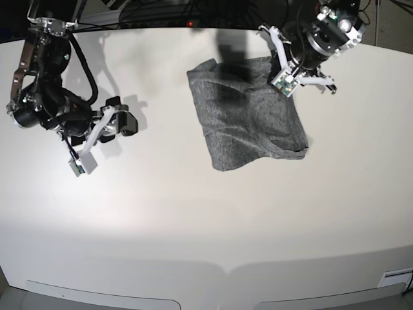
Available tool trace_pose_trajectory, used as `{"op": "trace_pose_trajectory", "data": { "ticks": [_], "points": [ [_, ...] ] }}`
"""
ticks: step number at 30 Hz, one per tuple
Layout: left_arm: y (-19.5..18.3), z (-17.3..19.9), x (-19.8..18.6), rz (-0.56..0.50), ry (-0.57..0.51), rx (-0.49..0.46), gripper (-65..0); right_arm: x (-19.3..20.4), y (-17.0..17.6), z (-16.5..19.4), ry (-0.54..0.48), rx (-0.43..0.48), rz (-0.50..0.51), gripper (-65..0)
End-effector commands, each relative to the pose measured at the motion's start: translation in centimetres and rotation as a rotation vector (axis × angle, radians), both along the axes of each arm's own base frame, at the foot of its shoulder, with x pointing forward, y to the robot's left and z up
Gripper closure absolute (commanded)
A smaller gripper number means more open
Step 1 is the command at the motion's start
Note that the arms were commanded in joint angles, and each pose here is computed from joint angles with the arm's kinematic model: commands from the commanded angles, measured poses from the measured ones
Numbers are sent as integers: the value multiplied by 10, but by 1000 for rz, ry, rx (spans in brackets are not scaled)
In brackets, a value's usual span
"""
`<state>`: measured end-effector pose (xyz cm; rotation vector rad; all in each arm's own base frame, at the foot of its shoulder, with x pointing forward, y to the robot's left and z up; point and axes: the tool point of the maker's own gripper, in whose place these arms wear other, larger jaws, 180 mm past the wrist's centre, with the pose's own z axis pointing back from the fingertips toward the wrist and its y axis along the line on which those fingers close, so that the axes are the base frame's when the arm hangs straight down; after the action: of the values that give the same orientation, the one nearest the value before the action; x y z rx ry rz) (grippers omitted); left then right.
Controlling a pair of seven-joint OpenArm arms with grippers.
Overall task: Fold the T-shirt properly
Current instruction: 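Grasp the shirt's collar edge with the left gripper and smooth it flat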
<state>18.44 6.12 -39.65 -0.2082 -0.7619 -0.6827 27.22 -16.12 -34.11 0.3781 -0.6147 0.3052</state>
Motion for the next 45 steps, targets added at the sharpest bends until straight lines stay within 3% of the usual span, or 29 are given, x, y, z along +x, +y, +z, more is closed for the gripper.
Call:
{"op": "trace_pose_trajectory", "data": {
  "ticks": [1,7,15,18,19,22,24,28,32,37,45],
  "points": [
    [-3,9,6,2,-35,-26,0,8,0,12,-47,5,8,-373],
    [3,27,3,61,-47,-107,0,8,0,13,-50,6,7,-373],
    [55,29,-17,191,-64,-68,0,8,0,13,-51,7,7,-373],
    [48,40,-15,198,-107,-149,0,8,0,13,-51,7,7,-373],
    [43,44,-15,182,-112,-184,-29,8,0,13,-51,7,7,-373],
    [20,57,-16,113,-134,-298,-212,8,0,13,-51,6,7,-373],
    [4,62,-18,75,-146,-339,-254,8,0,13,-51,6,7,-373],
    [-31,50,-25,-53,-140,-262,-254,8,0,13,-50,6,7,-373],
    [-37,40,-7,-29,-175,-162,-254,7,0,12,-44,3,9,-373],
    [-32,32,9,-15,-161,-105,-254,7,0,12,-43,2,9,-373],
    [-19,-3,-4,-17,-62,-9,-248,7,-2,12,-44,-3,9,-373]
  ]
}}
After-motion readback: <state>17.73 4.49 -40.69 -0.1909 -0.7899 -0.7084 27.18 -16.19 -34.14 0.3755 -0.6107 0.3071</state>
